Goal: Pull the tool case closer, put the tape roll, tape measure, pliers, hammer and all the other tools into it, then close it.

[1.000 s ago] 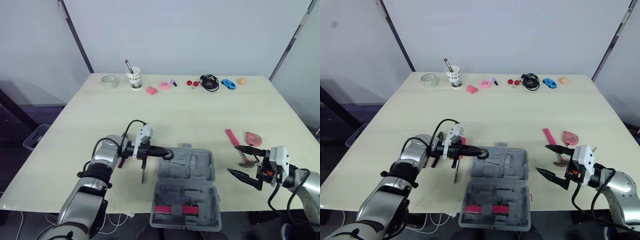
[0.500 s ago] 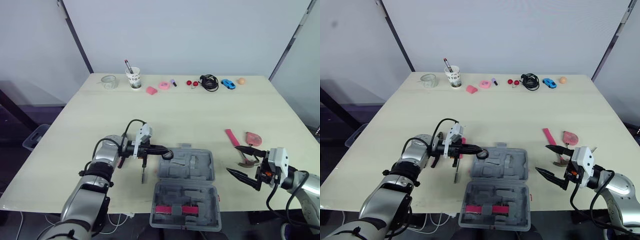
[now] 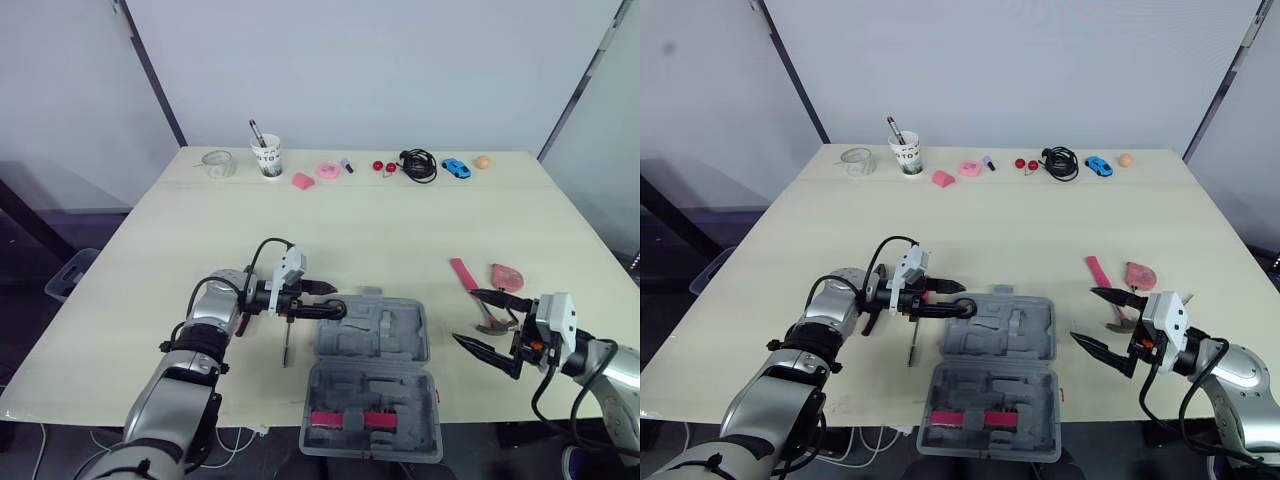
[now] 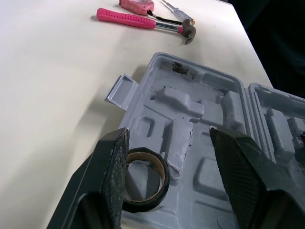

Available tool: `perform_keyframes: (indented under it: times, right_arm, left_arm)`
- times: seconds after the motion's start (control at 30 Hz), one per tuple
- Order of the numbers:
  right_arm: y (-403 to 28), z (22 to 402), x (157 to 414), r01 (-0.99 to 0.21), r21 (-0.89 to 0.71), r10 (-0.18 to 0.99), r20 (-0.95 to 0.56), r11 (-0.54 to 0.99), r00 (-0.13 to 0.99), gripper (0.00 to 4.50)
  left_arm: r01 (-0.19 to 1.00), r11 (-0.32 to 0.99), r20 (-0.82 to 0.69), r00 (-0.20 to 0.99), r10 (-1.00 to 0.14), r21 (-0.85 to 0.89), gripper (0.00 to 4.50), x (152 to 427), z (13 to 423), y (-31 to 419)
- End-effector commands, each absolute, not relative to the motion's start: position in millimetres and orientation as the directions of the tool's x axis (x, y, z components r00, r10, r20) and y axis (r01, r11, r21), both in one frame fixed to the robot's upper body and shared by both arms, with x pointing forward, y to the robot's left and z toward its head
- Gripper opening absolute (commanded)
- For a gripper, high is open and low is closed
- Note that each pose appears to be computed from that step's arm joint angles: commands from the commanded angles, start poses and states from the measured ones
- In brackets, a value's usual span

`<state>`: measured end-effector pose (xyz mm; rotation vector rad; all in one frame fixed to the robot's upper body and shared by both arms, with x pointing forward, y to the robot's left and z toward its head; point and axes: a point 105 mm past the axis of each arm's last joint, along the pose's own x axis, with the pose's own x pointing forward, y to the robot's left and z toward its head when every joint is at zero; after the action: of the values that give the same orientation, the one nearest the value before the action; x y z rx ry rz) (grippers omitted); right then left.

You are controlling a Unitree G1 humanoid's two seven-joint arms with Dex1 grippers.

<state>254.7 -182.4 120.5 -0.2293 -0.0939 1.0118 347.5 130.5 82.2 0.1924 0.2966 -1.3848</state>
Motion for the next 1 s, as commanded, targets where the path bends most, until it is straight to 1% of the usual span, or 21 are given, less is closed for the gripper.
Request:
perform_keyframes:
  times: [0.03, 0.1, 0.13, 0.37, 0.5, 0.87, 1.0]
  right_arm:
    - [-182, 127, 256, -0.820, -0.262, 0.850, -0.004, 0.508, 0.527, 4.50]
    - [-182, 127, 256, -0.820, -0.262, 0.849, -0.004, 0.509, 0.528, 4.50]
    - [-182, 127, 256, -0.820, -0.262, 0.849, -0.004, 0.510, 0.529, 4.50]
    - [-182, 127, 256, -0.818, -0.262, 0.848, 0.000, 0.512, 0.530, 4.50]
    - [-183, 127, 256, -0.818, -0.265, 0.848, 0.000, 0.511, 0.530, 4.50]
    - [-182, 130, 257, -0.818, -0.272, 0.851, 0.003, 0.507, 0.526, 4.50]
    - [-183, 130, 257, -0.819, -0.271, 0.851, 0.002, 0.506, 0.525, 4.50]
  left_arm:
    - [0.983, 0.185, -0.292, 0.177, -0.940, 0.001, 2.44, 352, 93, 132]
    - [0.981, 0.193, -0.304, 0.188, -0.934, 0.015, 1.76, 353, 92, 133]
    - [0.981, 0.195, -0.308, 0.190, -0.932, 0.017, 1.23, 354, 92, 133]
    - [0.981, 0.194, -0.306, 0.191, -0.932, 0.022, 1.23, 354, 91, 132]
    - [0.974, 0.215, -0.303, 0.226, -0.926, 0.068, 1.23, 357, 89, 130]
    - [0.966, 0.253, -0.343, 0.255, -0.904, 0.052, 1.23, 356, 58, 121]
    - [0.965, 0.256, -0.400, 0.256, -0.880, 0.055, 1.23, 355, 45, 121]
